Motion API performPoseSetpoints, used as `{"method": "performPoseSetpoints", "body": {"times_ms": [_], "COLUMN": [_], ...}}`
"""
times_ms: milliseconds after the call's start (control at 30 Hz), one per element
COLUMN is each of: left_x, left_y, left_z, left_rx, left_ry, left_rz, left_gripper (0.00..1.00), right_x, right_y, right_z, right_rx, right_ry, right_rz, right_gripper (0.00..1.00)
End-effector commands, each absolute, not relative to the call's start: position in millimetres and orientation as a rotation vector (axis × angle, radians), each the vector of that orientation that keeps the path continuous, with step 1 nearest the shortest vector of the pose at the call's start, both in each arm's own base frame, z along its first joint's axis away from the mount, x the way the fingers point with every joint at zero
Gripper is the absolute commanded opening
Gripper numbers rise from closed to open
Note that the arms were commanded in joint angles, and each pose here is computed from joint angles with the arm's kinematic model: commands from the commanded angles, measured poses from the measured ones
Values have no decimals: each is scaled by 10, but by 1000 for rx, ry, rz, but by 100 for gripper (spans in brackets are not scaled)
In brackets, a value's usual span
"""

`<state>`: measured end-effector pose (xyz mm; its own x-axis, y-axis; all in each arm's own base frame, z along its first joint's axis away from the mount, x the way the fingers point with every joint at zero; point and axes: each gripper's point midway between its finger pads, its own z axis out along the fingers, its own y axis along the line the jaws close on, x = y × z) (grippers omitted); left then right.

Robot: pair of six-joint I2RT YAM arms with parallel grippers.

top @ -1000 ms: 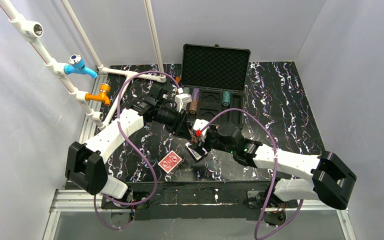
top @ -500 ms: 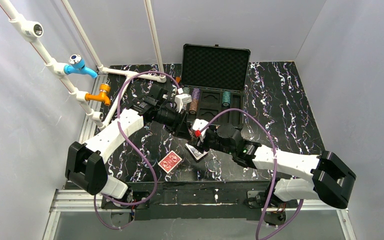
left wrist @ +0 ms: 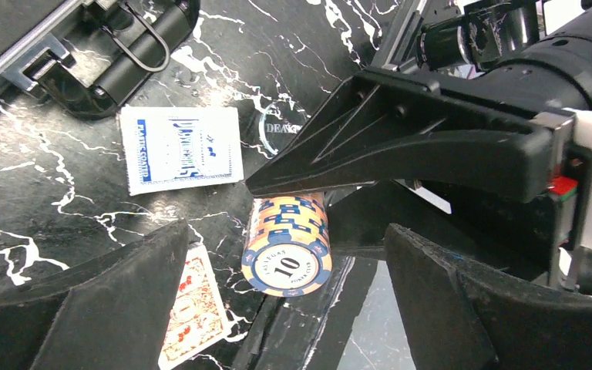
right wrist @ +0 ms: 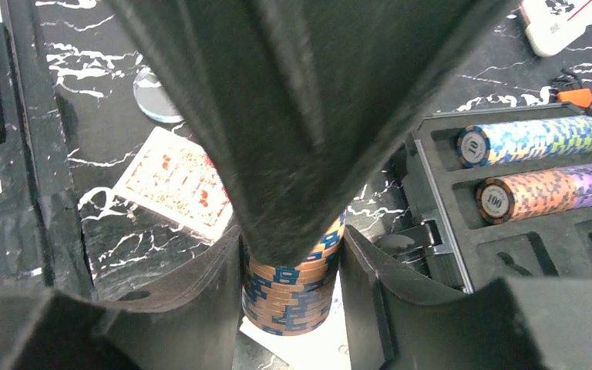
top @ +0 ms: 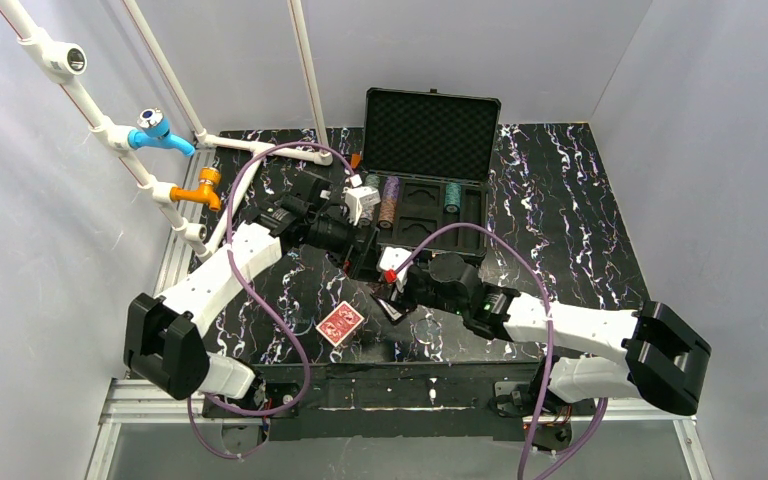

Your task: Pack up texas hold em set

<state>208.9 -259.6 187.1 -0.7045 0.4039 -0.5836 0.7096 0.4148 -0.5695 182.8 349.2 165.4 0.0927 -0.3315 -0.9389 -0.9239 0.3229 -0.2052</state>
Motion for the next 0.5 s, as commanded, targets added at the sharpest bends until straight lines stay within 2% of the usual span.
{"method": "performPoseSetpoints", "body": {"times_ms": [0, 467], "left_x": [2137, 2522], "left_y": [-2551, -2198], "left_z": [1997, 2008], "left_rx": [948, 724], "left_ry": [2260, 2274], "left_rz": [-1127, -729], "left_gripper": [98, 98], "right_x": [1793, 1759], "right_y": [3543, 3293], "right_z": [1877, 1748], "right_rx": [-1195, -1106], "right_ry": [1370, 1448], "right_rz": [683, 670], "right_gripper": [31, 30]}}
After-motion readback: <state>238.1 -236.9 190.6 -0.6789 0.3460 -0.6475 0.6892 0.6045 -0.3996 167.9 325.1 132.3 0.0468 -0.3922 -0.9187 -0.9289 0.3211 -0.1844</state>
